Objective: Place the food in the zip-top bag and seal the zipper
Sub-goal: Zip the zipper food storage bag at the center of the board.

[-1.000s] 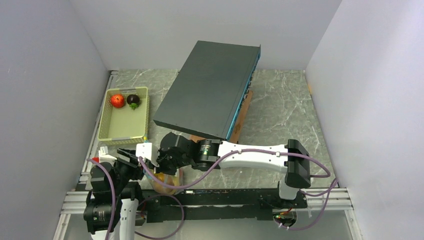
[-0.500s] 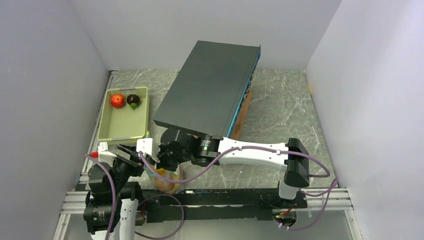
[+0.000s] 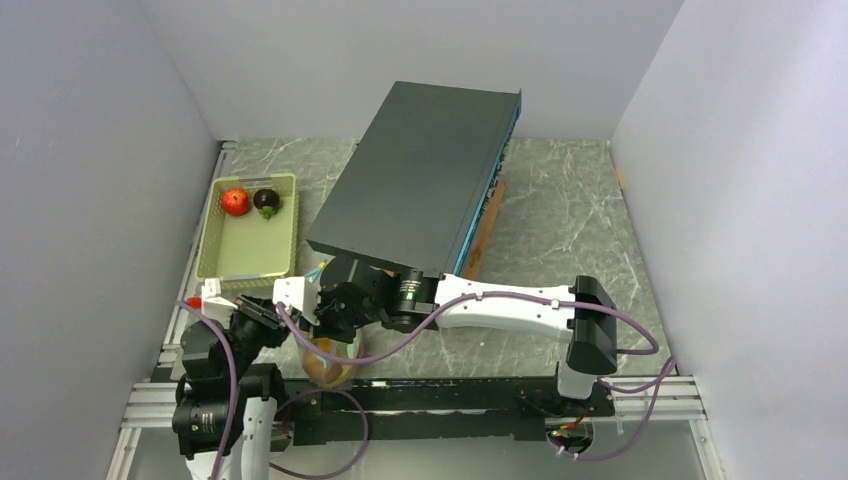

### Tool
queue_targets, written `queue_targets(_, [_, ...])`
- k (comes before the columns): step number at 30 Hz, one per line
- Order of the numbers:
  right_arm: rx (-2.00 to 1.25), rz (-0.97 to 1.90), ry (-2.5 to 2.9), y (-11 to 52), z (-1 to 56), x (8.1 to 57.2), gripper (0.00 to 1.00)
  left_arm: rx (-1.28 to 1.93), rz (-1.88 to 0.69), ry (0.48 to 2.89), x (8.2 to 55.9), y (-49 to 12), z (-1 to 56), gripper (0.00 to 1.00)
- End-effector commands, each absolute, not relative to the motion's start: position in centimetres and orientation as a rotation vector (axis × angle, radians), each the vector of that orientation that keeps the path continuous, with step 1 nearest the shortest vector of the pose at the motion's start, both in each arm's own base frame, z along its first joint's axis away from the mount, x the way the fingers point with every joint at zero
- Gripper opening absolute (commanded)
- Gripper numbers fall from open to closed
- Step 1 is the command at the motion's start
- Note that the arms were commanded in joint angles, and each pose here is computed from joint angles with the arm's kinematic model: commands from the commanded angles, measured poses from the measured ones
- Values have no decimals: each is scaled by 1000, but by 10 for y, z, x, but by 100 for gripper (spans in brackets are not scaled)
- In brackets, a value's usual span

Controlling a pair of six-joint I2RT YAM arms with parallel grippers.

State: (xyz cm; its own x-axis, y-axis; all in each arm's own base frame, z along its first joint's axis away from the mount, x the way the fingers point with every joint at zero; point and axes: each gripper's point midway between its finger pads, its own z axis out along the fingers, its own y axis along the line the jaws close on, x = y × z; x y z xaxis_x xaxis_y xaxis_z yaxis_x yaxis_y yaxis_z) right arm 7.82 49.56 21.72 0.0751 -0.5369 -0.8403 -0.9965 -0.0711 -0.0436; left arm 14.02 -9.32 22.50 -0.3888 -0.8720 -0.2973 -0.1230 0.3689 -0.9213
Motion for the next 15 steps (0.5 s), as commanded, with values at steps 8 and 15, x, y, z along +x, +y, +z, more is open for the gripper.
queue_targets(8, [-1107,916,2002,484,264,95,67,-783,-1126,1679,131,-96,238,0])
queue_targets(15, [-745,912,2095,456,270,71,100,-808,-1122,1666,126,-94,241,0])
